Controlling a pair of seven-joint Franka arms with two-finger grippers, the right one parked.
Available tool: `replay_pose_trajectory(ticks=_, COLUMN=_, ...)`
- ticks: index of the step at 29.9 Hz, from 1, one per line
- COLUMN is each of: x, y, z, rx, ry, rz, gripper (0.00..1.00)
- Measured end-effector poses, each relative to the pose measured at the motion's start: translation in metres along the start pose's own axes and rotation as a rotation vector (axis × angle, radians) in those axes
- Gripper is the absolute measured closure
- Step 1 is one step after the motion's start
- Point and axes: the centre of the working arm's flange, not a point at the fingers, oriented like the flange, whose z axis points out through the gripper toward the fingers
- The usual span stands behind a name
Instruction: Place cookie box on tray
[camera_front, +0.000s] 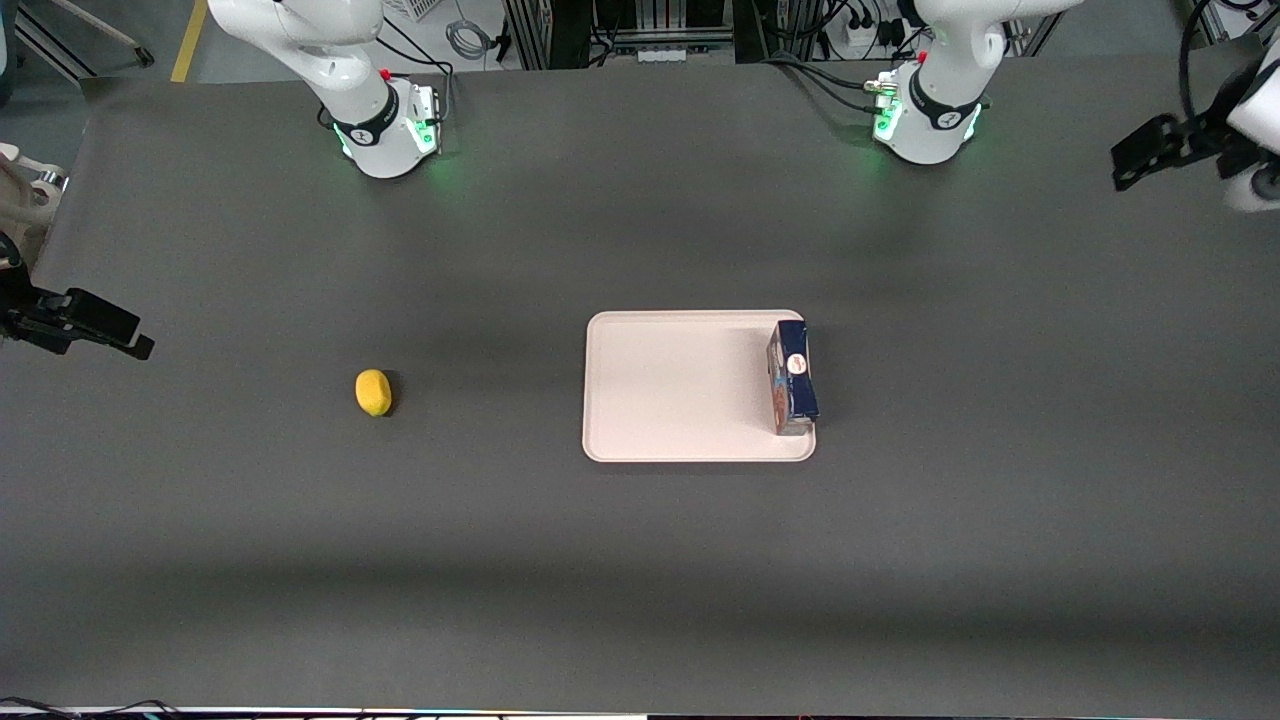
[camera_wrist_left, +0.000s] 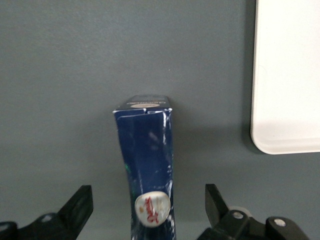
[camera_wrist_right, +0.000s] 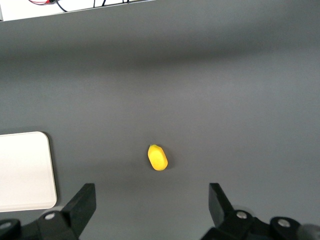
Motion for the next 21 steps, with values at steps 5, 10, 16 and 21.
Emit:
replay_pose_trajectory(ticks=5, x=-0.005, y=0.001, z=0.012, rx=-0.005, ry=0.009, rz=-0.001, gripper=0.00)
replay_pose_trajectory(ticks=10, x=-0.007, y=-0.001, z=0.009, rx=-0.008, ry=0.019, rz=-0.004, gripper=0.00)
replay_pose_trajectory(ticks=16, x=-0.009, y=-0.007, z=0.004, rx=-0.014, ry=0.029, rz=-0.016, gripper=0.00)
replay_pose_trajectory(ticks=21, x=-0.010, y=-0.021, z=0.004, rx=-0.026, ry=0.031, rz=-0.022, gripper=0.00)
